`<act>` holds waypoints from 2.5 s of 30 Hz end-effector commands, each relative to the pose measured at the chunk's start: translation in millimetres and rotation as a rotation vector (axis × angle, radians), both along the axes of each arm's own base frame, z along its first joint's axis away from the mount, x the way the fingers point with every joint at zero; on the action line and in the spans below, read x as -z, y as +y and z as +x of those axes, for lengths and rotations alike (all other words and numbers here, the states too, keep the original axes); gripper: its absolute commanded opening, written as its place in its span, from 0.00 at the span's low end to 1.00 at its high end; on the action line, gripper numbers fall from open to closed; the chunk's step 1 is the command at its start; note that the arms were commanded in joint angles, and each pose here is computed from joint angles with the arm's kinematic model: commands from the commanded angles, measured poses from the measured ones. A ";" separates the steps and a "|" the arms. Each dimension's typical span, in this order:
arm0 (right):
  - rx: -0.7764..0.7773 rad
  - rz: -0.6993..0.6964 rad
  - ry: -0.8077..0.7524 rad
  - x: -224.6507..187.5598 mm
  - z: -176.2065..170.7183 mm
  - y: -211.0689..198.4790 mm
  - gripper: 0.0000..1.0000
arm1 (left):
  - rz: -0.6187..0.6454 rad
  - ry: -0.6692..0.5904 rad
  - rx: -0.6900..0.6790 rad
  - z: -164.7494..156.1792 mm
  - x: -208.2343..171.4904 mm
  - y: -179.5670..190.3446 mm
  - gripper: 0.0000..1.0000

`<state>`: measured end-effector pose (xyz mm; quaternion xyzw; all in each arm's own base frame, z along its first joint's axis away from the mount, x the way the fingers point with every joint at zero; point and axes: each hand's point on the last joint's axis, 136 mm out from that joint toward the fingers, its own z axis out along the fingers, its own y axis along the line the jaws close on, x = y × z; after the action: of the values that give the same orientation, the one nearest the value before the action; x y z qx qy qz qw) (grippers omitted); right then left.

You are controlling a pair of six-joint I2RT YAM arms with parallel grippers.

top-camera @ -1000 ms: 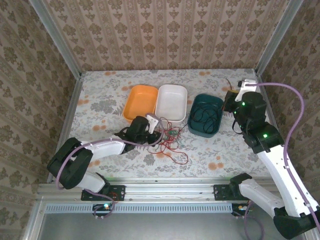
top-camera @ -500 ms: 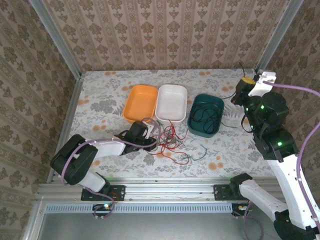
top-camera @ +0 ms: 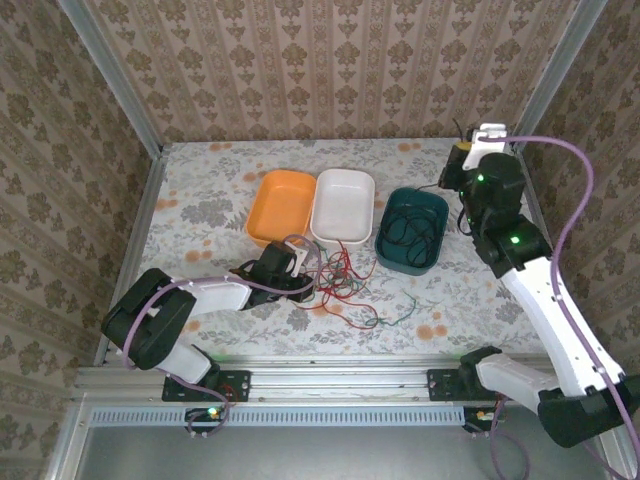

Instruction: Untangle the cables

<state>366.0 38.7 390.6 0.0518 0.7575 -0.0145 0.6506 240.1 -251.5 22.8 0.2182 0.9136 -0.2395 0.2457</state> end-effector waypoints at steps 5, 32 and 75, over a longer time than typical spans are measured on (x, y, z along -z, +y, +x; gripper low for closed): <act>0.070 0.006 0.194 94.1 11.9 -6.8 0.00 | 0.026 0.006 -0.021 2.4 2.1 3.5 0.23; 0.210 0.067 0.708 287.4 66.5 1.7 0.40 | 0.035 -0.009 0.010 10.5 -10.5 -10.0 0.23; -0.009 0.484 1.052 307.3 -152.2 32.9 0.59 | 0.151 -0.228 0.703 -62.3 -76.3 -131.6 0.76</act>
<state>219.9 95.8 81.6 0.1177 0.9677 0.1569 0.1585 175.6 -381.4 103.5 0.5235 0.7820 -0.2406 0.2380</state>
